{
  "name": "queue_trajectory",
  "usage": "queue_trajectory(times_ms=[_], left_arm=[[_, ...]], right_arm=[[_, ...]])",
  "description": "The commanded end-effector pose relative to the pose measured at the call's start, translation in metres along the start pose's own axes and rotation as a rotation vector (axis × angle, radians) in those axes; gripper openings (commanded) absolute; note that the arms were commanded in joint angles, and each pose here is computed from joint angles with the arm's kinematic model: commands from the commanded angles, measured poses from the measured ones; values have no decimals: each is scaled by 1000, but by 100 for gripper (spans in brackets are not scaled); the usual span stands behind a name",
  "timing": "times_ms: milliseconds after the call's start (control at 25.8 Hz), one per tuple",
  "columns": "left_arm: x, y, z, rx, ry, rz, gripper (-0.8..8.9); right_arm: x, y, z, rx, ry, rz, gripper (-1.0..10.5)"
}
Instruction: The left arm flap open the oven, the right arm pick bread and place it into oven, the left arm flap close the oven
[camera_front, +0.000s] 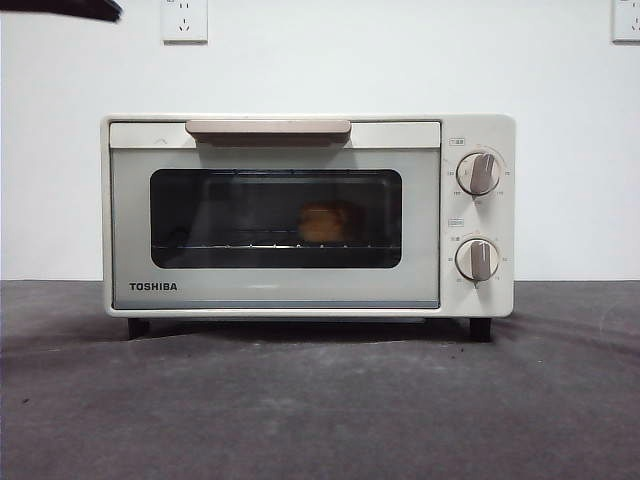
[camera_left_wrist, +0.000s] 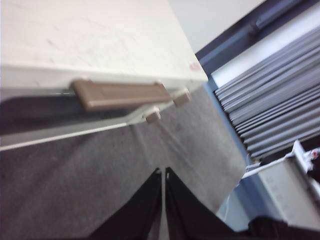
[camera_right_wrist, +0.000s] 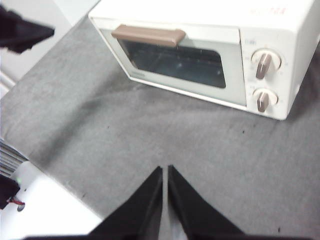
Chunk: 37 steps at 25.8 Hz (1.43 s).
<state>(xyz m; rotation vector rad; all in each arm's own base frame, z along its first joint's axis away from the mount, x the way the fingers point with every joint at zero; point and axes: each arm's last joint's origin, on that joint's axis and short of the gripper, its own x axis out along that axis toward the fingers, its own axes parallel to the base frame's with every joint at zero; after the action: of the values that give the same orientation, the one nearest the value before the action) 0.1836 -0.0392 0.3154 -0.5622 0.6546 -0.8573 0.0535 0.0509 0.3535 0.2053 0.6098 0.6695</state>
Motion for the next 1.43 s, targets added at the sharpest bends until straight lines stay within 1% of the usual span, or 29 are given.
queue_trajectory(times_ms=[39,194,387,581,775,891,930,968,1007,1046,1123,1240,1356,1433], left_arm=[[-7,-9,-4,109,14,0,16],[-16,-16,-13,97,35,7,20],[-21,-22,-15,126,12,-1,20],[-22,-24,-16,131,12,-5,20],[-26,-31,-20,177,-15,-24,20],[-27,-27,-32,296,-91,-44,21],[-28,-22,-41,372,-117,-44,21],[-28,-17,-50,423,-137,-43,20],[-27,-9,-63,477,-171,-19,19],[-26,0,-75,507,-219,35,19],[-24,20,-97,520,-314,165,19],[-20,46,-127,449,-431,334,19],[-19,64,-146,418,-509,486,20],[-19,71,-154,407,-550,559,20]], right_arm=[[-3,3,5,-22,-36,19,13],[-3,3,6,-22,-42,26,13],[-3,3,6,-22,-42,26,13],[-3,3,6,-22,-42,26,13],[-3,4,6,-22,-43,26,13],[-3,3,6,-22,-42,26,13],[-3,3,6,-22,-42,26,13],[-3,4,6,-22,-43,26,13],[-3,3,6,-22,-42,26,13],[-3,3,6,-22,-42,26,13],[-3,4,6,-22,-43,26,13],[-3,3,6,-22,-42,26,13],[-3,4,6,-22,-43,26,13],[-3,4,6,-22,-43,26,13]])
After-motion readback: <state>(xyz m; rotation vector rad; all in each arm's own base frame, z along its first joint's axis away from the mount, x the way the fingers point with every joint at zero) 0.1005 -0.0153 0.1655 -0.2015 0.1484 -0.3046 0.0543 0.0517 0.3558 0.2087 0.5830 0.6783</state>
